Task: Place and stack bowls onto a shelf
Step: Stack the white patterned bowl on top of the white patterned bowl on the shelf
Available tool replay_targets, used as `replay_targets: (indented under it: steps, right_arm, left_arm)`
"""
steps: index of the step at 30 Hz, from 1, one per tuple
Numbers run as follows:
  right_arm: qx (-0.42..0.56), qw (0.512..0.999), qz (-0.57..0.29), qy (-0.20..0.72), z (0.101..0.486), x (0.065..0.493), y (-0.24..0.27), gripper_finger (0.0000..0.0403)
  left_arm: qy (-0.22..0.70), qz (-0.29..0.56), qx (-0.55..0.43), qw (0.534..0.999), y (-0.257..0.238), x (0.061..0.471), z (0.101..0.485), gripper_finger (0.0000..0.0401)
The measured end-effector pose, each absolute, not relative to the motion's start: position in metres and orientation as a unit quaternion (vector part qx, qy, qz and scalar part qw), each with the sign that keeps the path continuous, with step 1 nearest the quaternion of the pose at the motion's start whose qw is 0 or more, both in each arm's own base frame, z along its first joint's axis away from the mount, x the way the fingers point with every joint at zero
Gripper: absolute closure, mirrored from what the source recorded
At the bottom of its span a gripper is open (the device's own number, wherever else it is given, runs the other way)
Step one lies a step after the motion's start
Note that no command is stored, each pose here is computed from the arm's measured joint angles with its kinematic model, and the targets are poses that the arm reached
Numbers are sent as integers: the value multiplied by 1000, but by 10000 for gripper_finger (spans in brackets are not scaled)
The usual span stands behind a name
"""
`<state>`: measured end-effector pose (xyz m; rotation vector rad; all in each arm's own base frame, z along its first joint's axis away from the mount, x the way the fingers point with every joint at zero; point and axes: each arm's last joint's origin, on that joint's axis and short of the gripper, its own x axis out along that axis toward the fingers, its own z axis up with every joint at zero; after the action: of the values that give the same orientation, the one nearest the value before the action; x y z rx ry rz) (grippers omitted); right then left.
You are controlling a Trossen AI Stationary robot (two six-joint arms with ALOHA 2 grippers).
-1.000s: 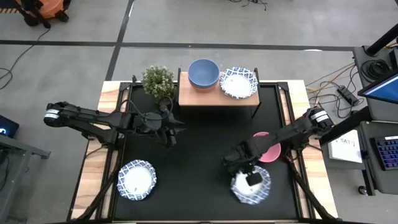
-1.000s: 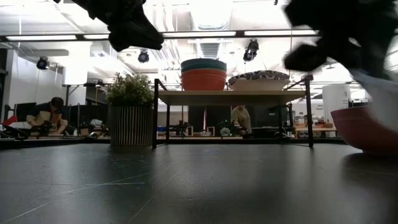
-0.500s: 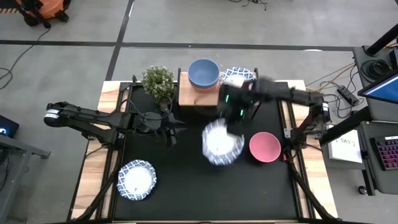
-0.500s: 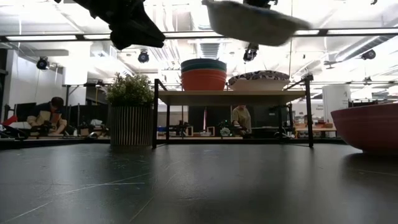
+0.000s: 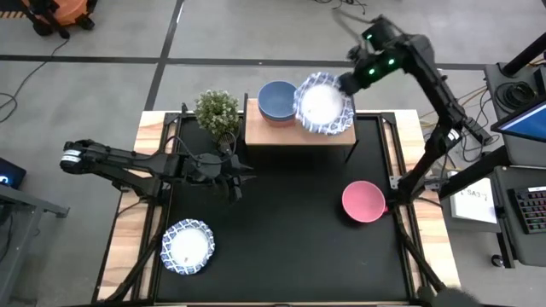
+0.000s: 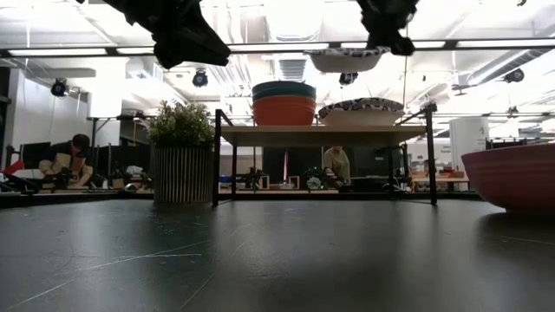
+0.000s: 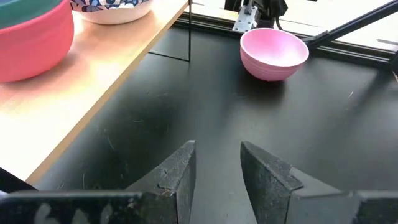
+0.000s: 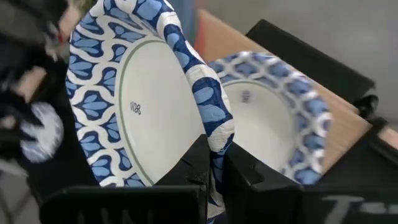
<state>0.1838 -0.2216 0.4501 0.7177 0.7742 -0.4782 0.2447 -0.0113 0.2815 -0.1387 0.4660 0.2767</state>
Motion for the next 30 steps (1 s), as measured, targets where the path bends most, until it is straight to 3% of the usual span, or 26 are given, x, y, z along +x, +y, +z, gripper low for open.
replay_targets:
  steps: [8,18,30]
  right_arm:
    - [373,811,-256,371,429,155,-266,390]
    - [375,804,-248,389,411,163,-286,390]
    - [383,796,-248,398,402,167,-294,334]
  left_arm:
    - [230,136,-67,961,-11,245,282,292]
    - [230,136,-67,961,-11,245,282,292]
    - [231,135,-64,961,-11,245,282,292]
